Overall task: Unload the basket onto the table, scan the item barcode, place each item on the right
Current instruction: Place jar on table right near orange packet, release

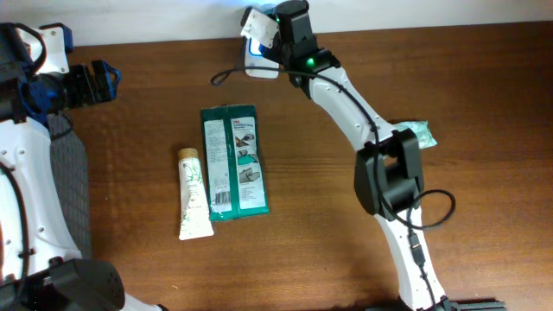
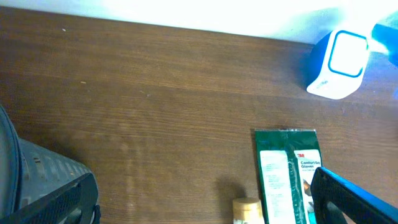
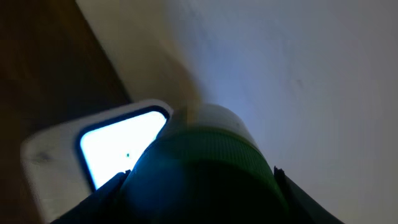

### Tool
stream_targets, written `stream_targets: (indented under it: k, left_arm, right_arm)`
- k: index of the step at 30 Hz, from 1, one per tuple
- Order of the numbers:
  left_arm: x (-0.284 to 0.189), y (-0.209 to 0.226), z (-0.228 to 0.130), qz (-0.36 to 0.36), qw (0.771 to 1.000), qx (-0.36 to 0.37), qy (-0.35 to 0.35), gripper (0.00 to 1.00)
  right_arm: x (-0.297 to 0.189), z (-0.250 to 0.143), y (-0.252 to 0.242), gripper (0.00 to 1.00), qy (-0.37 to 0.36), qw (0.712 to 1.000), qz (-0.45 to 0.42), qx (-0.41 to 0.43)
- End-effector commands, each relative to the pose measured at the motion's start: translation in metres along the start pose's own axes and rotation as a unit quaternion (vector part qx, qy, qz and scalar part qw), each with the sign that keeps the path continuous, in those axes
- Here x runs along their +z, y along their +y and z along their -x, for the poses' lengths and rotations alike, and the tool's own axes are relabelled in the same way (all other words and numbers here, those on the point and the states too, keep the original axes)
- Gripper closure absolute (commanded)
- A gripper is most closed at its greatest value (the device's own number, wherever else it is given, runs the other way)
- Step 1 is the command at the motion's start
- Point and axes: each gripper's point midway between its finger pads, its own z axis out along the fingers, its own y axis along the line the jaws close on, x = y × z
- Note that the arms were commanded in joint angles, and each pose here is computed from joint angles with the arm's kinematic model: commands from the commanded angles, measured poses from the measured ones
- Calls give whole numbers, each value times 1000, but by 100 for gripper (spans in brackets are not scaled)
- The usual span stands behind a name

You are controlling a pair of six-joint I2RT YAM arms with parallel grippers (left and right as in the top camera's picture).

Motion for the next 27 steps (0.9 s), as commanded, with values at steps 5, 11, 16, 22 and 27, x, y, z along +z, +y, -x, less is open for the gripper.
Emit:
stream_targets:
  k: [5,11,16,22,27]
  left_arm:
    - [-6,1,5,2,1000,2,-9,1]
    - [-6,1,5,2,1000,2,-9,1]
    - [-6,1,5,2,1000,2,-9,1]
    - [-6,1,5,2,1000,2,-9,1]
    - [-6,1,5,2,1000,2,-9,1]
  right_arm:
    - [-129,35,3,43,64,950,145,269]
    - [-169,-66,101,44,307,859,283,295]
    - [-167,-165,99,45,421,818,217,327]
    - [-165,-264,57,46,467,766,103,429]
    - [-184,-305,37,46,488,735,82,462]
